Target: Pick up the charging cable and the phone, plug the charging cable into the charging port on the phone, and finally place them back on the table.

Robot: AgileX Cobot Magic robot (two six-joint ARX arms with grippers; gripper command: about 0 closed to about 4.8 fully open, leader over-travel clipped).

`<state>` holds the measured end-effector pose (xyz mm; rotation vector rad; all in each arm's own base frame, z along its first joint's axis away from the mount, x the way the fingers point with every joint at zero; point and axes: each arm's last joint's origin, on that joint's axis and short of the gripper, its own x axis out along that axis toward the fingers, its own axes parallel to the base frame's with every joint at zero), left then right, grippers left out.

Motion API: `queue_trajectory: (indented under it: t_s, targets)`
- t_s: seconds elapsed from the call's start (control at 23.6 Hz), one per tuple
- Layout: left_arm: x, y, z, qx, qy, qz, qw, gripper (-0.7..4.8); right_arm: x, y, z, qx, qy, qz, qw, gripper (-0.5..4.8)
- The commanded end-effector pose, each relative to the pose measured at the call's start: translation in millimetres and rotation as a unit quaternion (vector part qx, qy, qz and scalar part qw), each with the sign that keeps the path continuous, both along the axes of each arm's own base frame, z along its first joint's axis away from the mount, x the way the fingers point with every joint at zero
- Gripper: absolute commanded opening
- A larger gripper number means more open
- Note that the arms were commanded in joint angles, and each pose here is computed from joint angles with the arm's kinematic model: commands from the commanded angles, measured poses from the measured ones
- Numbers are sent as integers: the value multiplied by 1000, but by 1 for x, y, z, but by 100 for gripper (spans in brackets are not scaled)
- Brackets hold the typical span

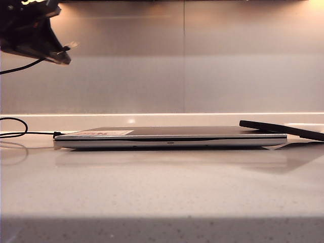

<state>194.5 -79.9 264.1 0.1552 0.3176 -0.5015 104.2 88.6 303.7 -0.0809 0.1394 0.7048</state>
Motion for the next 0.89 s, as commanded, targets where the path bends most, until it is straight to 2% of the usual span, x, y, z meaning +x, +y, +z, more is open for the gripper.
queue_trajectory:
  t_s: [0.04,0.13,0.38,0.76,0.89]
  targets:
    - [-9,3,1,-22,39,11,999,-6,0,0,4,8,-12,-2,1000,-2]
    - [-13,5,2,-41,56,21,997,-6,0,0,4,8,-12,-2,1000,-2]
    - [-18,7,5,-54,60,25,996,-6,1,1,3,10,-6,-5,1000,-2]
    - [-18,6,5,-55,57,25,997,-6,6,-3,1,29,17,-93,995,-1]
    - [-17,6,6,-57,51,24,997,-6,10,-8,0,60,42,-119,990,-1]
